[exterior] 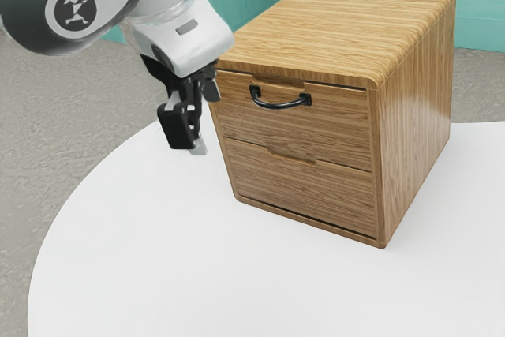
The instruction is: Pull the drawer handle with one arm to open the drawer
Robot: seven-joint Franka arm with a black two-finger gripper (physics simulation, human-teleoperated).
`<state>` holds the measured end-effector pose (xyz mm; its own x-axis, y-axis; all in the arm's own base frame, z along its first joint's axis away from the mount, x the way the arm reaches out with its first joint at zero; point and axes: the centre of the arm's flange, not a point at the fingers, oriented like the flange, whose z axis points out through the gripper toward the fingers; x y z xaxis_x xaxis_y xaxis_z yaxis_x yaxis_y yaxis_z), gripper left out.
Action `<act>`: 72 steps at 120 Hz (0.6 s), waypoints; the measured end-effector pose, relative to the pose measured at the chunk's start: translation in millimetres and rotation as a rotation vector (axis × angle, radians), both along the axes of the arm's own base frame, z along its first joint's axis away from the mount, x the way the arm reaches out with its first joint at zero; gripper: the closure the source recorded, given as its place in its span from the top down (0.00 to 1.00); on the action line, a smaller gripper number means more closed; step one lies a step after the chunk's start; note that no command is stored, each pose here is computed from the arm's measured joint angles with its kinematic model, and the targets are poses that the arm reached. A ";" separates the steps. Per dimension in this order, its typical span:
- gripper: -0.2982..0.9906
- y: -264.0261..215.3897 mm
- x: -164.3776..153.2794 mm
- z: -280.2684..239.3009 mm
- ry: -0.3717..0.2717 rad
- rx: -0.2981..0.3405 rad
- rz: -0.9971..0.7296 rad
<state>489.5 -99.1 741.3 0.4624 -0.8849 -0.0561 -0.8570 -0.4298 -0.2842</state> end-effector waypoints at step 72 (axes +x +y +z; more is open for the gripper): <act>0.77 21.3 57.9 -41.5 -0.040 0.001 -0.365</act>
<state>547.4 -77.8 699.8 0.1176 -0.9920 -0.0454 -0.9421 -0.0970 -0.3209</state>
